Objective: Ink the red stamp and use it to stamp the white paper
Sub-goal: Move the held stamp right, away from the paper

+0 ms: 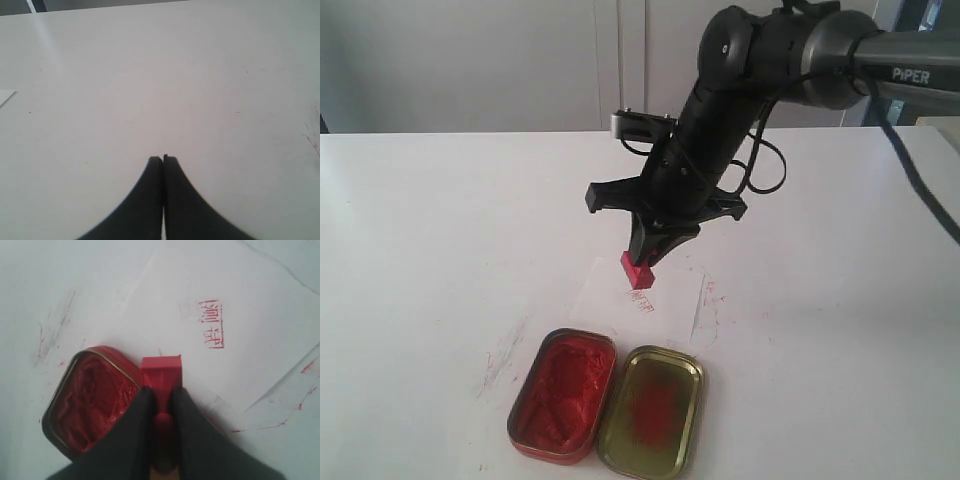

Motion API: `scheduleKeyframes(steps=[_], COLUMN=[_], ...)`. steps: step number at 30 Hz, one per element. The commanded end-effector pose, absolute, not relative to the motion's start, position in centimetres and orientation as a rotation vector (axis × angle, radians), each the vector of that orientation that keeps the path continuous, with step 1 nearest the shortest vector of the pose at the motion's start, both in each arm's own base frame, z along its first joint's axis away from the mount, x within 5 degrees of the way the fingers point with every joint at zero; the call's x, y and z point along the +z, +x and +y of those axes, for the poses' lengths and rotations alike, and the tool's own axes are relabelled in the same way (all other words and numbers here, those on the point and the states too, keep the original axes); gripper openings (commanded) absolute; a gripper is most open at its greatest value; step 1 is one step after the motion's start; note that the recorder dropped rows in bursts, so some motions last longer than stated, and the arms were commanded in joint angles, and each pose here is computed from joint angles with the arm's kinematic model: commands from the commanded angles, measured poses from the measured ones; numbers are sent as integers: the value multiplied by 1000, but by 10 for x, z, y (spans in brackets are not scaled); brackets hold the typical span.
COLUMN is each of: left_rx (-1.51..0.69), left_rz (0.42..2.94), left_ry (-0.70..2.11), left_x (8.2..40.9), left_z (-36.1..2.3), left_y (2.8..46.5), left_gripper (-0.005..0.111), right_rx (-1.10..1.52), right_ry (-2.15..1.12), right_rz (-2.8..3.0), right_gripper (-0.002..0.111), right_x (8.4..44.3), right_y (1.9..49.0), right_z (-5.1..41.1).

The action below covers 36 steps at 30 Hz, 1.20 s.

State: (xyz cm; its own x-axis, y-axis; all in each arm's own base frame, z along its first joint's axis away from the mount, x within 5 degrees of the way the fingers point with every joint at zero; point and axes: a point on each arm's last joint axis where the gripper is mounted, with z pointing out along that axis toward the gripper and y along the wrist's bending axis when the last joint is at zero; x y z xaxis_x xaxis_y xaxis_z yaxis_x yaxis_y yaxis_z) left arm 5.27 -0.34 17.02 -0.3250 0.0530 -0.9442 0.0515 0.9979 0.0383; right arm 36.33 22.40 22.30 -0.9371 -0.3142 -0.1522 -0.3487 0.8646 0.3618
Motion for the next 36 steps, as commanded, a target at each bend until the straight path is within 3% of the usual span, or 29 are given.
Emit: scheduleKeyframes(steps=[1,16,26,36], left_rx=[6,6,45,44], left_rz=[1900,1900,1901,1901], left_ry=[70,70,16,17], left_x=[169,169,169,169], left_z=[-3,-3,0,0], left_y=[53,53,53,53], left_gripper=[0,0,0,0], right_rx=[616,712,875,958], right_ry=[-464,-266,-97,-195], right_rz=[2915,2862,2795,2643], right_gripper=[0,0,0,0], right_x=[233,237,212,185], right_y=[364,355,344,333], right_z=[201,129,75,65])
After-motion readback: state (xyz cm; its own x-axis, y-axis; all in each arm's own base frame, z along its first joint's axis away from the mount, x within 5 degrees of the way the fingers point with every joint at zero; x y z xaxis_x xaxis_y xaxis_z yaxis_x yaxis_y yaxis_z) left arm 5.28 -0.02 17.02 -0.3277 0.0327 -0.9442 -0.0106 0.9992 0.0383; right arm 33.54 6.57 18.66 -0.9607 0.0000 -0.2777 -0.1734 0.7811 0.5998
